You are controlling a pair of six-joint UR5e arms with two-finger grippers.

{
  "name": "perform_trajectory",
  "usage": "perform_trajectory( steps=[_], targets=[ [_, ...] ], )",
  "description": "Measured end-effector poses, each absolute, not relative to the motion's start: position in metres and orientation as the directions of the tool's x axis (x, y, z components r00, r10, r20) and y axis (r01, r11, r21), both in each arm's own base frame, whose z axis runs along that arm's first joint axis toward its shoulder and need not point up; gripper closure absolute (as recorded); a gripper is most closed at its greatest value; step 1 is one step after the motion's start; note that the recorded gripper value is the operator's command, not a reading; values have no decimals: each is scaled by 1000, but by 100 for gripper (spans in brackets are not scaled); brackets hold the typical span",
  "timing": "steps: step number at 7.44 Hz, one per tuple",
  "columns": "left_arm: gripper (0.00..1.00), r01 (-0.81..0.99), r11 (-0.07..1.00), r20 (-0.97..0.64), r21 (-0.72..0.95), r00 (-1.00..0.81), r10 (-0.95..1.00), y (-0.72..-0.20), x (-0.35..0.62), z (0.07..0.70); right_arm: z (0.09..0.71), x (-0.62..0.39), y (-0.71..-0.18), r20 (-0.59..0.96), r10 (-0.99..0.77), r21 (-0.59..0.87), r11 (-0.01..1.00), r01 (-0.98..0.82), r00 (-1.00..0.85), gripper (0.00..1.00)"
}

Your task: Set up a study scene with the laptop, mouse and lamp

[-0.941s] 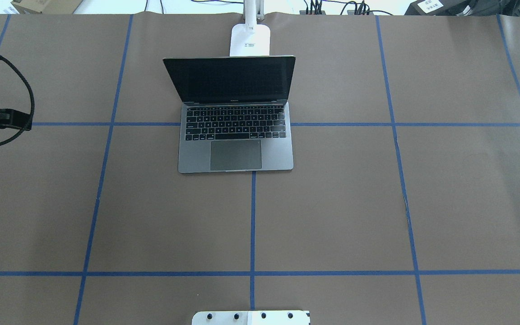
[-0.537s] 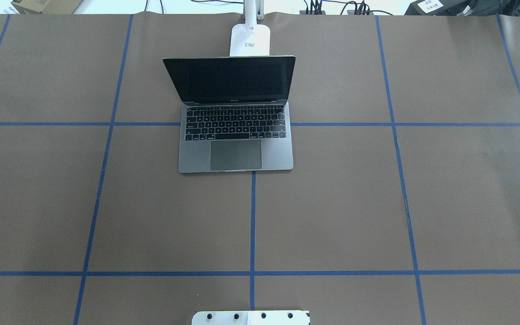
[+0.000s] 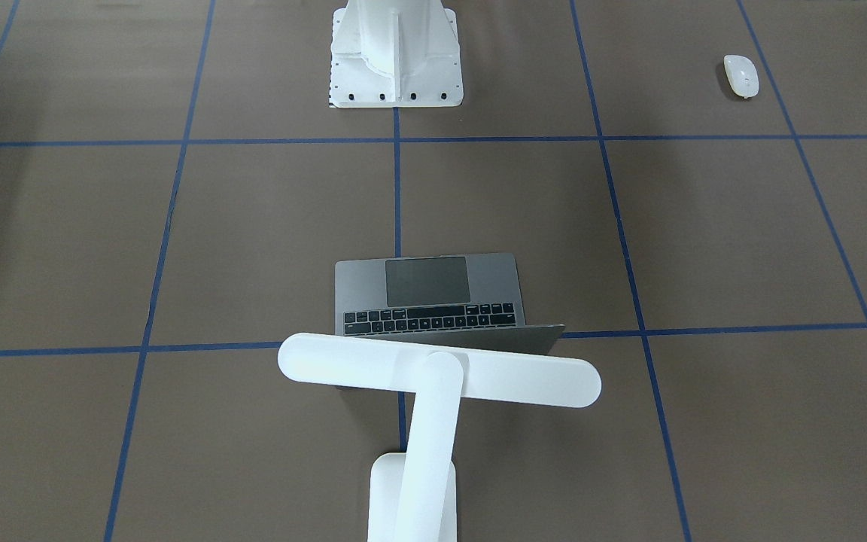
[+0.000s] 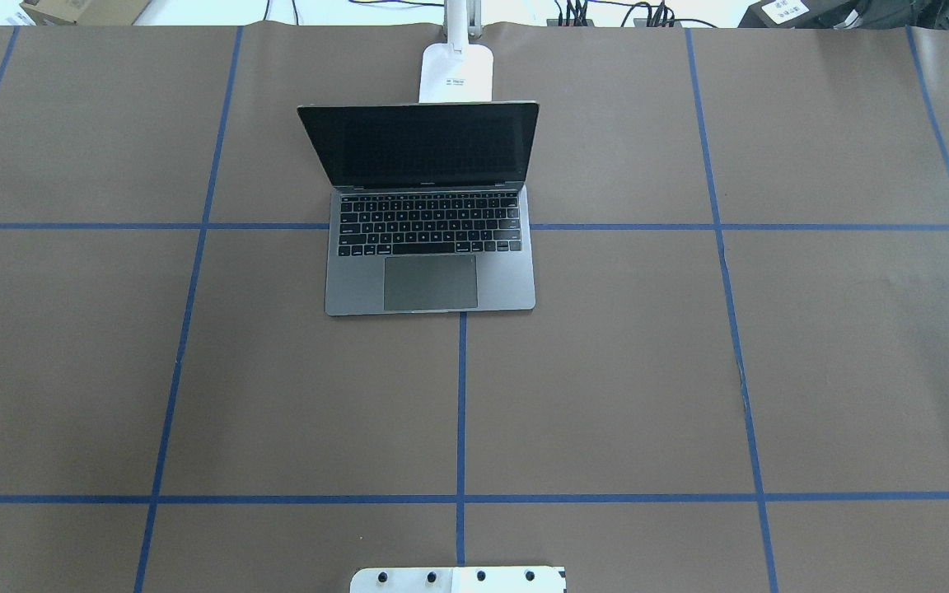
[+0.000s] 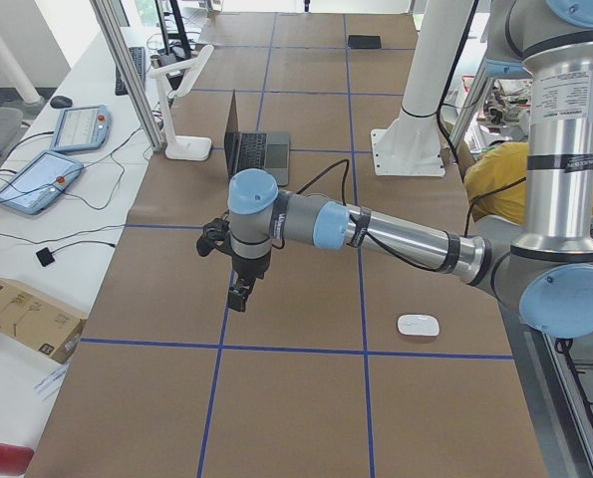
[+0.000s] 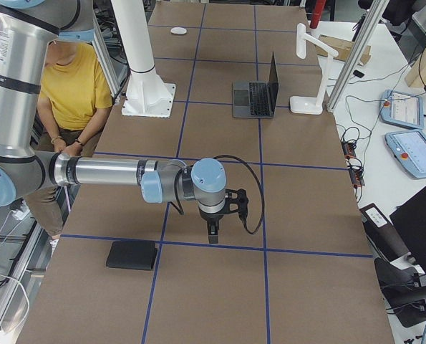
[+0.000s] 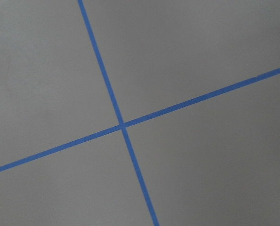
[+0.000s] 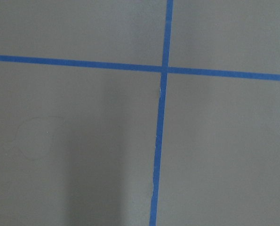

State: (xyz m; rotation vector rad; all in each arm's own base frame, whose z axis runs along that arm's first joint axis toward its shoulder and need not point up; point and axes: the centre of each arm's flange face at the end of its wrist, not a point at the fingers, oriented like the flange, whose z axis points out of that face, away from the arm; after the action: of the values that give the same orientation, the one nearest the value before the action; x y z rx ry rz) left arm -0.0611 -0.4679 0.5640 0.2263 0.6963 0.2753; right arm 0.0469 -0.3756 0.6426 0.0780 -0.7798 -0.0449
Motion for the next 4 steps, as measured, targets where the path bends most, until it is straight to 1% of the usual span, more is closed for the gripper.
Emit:
perform_trajectory(
  steps=[2,3,4],
  targets=[
    [0,-171,942,-607,288,728,318,-461,-66,573,675,45,-311,739,-43,46,999,13,672,1],
    [0,-171,943,-608,287,728,317,-460,-66,574,687,45,-287,751,24,-19,1000,-15,660,2],
    [0,-170,942,-608,288,728,317,-458,-67,577,697,46,-272,738,147,-122,989,-84,659,4]
  ],
)
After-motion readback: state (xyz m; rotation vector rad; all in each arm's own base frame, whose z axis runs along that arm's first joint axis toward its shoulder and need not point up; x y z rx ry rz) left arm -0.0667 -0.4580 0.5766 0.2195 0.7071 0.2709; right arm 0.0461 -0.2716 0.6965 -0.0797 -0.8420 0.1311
